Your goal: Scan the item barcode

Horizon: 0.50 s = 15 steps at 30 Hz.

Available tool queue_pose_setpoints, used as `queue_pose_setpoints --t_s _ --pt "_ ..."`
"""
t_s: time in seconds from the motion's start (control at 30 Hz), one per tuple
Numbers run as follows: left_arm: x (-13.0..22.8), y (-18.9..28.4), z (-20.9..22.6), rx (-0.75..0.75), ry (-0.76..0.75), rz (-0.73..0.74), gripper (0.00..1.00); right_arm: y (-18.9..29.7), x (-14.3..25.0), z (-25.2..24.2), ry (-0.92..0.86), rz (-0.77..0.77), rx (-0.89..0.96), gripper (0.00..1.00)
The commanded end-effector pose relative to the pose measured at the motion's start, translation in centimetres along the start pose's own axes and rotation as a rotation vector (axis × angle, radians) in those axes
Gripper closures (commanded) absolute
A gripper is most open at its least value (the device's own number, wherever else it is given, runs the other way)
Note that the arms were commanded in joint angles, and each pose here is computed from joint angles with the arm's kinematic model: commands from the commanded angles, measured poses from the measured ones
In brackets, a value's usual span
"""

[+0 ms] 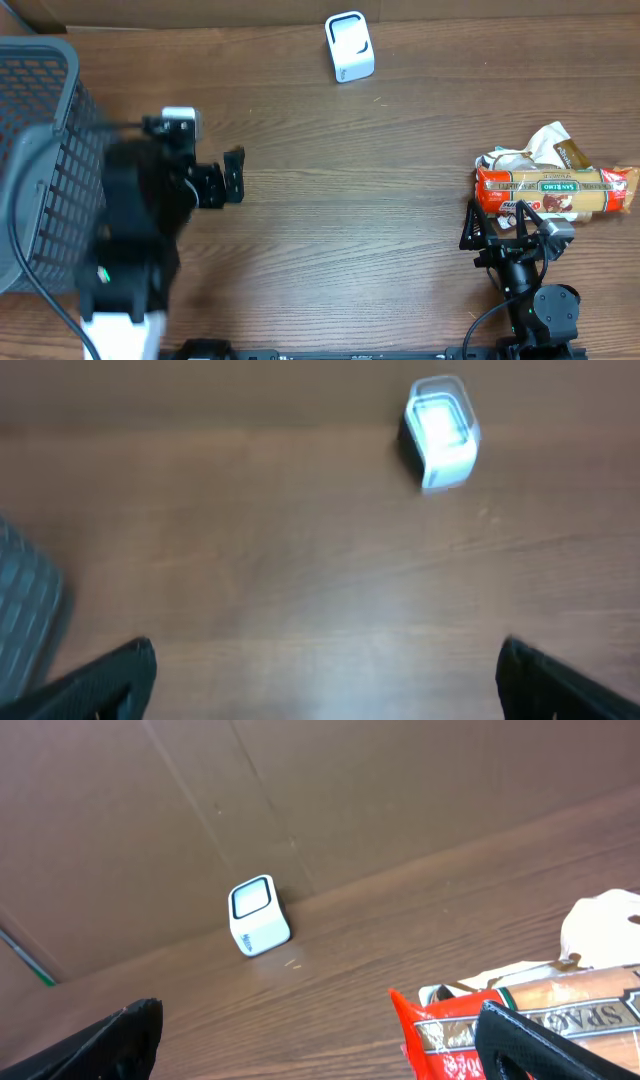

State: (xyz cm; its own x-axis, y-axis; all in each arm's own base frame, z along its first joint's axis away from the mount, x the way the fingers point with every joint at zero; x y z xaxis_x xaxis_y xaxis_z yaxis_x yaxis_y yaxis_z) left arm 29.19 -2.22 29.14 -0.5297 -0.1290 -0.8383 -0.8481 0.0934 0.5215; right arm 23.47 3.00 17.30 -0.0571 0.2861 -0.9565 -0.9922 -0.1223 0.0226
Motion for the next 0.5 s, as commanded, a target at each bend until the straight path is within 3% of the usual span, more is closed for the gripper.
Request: queue_pose_setpoints --t_s 0.0,0.23,0.47 --pt "3.0 0.2 -1.2 0.116 -0.121 -0.158 0.0 0.0 0.1 -0.4 0.004 -0.01 0.018 0.0" --pt "6.4 1.0 -1.3 0.151 -0.277 -0.47 0.01 0.0 0.1 -0.4 0.004 -0.009 0.018 0.0" --pt "11.1 -0.4 -0.3 0.125 -0.344 -0.503 0.0 0.0 0.1 -0.4 0.004 -0.009 0.018 0.0"
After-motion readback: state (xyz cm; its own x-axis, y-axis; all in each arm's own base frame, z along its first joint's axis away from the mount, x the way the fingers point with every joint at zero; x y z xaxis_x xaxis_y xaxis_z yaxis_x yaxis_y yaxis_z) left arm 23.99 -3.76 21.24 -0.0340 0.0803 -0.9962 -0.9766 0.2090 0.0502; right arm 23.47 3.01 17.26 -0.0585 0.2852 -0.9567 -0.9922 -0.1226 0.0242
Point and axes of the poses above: each gripper's point midway between its finger pads, its own y axis back along the fingers, its own z axis along the line the jaws close on, x = y × z, the point moved 1 cm from there along y, back along the fingers, and after that the axes turned 7 degrees about y, right-handed, at the moved point
